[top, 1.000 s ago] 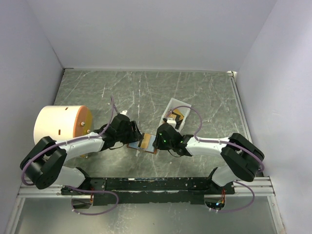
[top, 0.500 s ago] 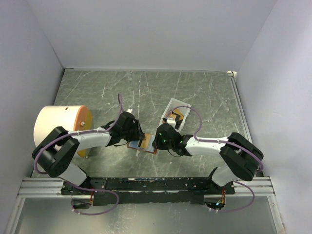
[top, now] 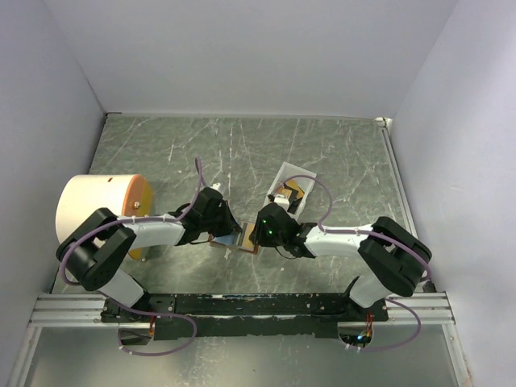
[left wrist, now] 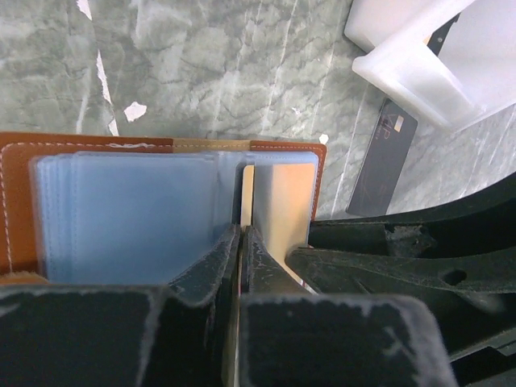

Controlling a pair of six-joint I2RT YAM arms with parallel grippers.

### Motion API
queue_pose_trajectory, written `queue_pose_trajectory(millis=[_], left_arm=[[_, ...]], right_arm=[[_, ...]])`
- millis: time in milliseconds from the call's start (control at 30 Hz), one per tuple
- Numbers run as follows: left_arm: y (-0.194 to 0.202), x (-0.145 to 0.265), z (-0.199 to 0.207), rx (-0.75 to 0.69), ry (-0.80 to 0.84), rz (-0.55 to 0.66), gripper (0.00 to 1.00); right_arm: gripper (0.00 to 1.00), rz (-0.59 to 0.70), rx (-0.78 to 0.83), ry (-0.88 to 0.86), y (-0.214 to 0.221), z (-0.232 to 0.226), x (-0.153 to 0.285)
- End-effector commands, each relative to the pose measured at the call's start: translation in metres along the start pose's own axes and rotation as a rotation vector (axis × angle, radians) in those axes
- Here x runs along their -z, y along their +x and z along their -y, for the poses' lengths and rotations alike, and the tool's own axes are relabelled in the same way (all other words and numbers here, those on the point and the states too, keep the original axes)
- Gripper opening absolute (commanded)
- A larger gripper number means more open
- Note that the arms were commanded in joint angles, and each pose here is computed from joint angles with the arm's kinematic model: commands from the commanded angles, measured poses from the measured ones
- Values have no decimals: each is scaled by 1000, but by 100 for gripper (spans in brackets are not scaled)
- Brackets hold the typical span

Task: Put the credit cards into the card holder
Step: Insert the credit card into the card holder.

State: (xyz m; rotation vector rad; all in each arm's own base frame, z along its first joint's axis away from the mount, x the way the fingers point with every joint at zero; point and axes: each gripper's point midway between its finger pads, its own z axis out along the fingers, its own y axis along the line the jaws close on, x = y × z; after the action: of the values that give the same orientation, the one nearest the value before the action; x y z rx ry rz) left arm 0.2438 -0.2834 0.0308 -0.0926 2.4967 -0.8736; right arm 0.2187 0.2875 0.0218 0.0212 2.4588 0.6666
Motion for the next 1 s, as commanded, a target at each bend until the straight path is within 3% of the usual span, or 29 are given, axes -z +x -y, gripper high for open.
queue_pose_trajectory(millis=[0, 67, 133, 300, 500, 633, 767, 967], left_arm=[[14, -1, 17, 28, 78, -38, 8], [17, -3, 18, 25, 77, -56, 14], [16, -3, 16, 20, 57, -58, 29], [-2, 12, 19, -27, 21, 6, 51], [-31, 38, 3, -172, -135, 88, 55], [-38, 57, -30, -247, -291, 131, 65], [-35, 66, -55, -285, -407, 108, 72], [-25, 62, -73, -295, -457, 69, 78]], right_arm=[[31, -19, 8, 29, 7, 9, -5], [31, -15, 15, 26, 6, 9, -3], [31, -11, 25, 32, 4, 10, 1], [44, 31, 18, -23, -4, 4, 20], [49, 72, 0, -33, -10, 6, 33], [56, 58, -20, -53, -6, 2, 30], [60, 60, -30, -50, -6, 2, 26], [64, 72, -36, -33, -9, 3, 21]])
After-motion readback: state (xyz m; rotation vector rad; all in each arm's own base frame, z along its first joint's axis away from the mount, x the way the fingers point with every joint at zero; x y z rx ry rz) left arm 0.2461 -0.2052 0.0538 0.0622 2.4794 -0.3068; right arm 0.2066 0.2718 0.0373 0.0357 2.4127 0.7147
